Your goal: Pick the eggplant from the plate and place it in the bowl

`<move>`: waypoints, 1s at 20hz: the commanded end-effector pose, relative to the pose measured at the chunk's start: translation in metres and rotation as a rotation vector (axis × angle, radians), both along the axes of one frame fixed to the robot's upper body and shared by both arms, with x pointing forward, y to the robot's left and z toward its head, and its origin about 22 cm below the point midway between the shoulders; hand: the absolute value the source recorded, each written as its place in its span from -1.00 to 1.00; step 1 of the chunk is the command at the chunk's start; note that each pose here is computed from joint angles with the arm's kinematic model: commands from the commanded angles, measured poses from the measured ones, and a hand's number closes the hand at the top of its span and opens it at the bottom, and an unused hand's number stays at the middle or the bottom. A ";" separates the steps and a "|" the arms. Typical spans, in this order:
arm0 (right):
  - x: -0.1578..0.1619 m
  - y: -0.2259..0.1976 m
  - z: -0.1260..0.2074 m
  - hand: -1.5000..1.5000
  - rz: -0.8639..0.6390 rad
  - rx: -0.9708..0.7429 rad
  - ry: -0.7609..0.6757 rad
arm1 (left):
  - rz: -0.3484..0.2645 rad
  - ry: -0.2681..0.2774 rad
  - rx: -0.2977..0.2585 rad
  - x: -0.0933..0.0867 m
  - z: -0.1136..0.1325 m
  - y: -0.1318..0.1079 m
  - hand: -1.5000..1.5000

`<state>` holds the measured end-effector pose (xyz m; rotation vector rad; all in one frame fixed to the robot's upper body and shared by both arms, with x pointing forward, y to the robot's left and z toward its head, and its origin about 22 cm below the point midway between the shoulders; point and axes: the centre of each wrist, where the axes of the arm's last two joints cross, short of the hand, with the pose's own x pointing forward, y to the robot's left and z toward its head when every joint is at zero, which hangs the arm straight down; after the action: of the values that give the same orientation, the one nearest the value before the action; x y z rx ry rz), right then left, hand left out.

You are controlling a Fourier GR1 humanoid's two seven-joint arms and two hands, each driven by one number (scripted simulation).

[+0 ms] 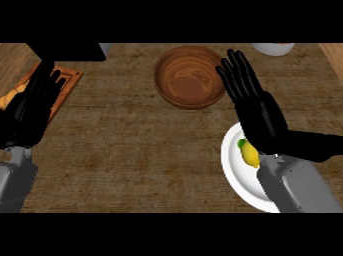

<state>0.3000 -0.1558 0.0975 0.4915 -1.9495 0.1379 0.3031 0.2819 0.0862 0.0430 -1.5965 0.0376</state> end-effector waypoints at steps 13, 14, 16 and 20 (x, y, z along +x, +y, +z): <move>-0.081 -0.287 -0.118 -1.00 -0.176 0.021 0.321 | 0.095 -0.073 0.325 -0.011 0.001 0.000 0.00; -0.080 -0.290 -0.122 -1.00 -0.141 -0.025 0.305 | 0.090 -0.082 0.324 -0.009 0.003 -0.009 0.00; -0.082 -0.323 -0.095 -1.00 -0.095 -0.138 0.274 | 0.086 -0.084 0.332 -0.010 -0.002 0.000 0.00; -0.073 -0.349 -0.073 -1.00 -0.022 -0.304 0.298 | 0.074 -0.085 0.333 -0.012 -0.013 -0.016 0.00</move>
<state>0.2340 -0.4721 0.0097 0.2321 -1.6336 0.1877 0.2942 0.2745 0.0830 0.3644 -1.6677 -0.1616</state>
